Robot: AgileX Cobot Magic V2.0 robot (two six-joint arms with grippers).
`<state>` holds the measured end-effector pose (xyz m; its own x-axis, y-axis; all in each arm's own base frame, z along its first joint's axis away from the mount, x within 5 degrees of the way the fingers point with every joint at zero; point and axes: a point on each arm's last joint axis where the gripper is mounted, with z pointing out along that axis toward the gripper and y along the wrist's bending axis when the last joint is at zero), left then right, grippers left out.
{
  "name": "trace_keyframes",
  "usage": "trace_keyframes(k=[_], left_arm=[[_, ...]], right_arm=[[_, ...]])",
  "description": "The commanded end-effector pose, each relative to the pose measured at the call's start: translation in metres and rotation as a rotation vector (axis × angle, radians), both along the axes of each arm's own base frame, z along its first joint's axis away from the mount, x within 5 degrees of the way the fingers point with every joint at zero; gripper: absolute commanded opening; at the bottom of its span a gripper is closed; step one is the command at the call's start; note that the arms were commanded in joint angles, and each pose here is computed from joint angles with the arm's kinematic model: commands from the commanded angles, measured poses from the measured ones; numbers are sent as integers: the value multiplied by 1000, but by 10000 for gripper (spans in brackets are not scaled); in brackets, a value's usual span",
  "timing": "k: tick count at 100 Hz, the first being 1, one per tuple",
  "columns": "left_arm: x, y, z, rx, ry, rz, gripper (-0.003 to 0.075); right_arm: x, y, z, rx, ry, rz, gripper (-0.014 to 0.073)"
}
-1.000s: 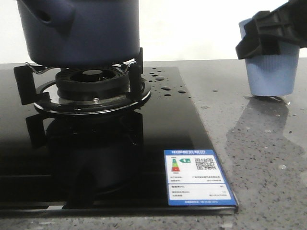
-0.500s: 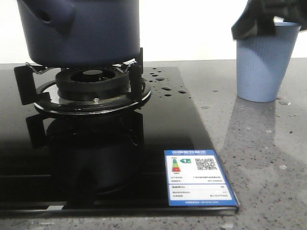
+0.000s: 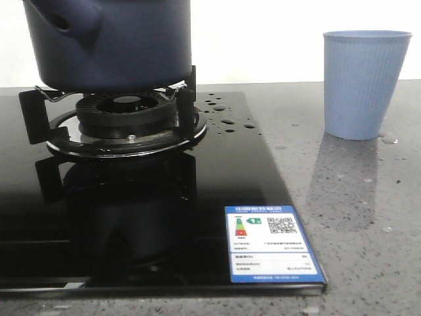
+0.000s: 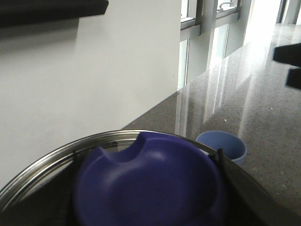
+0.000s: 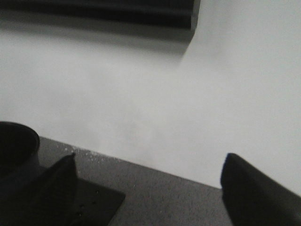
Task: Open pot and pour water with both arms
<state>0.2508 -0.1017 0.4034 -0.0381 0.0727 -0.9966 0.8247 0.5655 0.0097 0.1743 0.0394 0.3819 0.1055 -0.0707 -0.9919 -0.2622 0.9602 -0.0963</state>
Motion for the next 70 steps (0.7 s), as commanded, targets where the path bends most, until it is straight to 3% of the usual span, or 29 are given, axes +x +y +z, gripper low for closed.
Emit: trace_keyframes(k=[1,11,35,70], left_arm=[[9,-4,10,-126,1,5,251],[24,-6,-3,-137,52,10,251],[47,-9,-29,-98,98,11,251],[50,-12,-36,-87,98,-25,267]], right_arm=[[-23,-1,27,38,-144,40,286],[-48,-5,39,50,-228,41,-78],[-82,-11,52,70,-339,40,-69],[-83,-12,52,71,-336,32,-69]])
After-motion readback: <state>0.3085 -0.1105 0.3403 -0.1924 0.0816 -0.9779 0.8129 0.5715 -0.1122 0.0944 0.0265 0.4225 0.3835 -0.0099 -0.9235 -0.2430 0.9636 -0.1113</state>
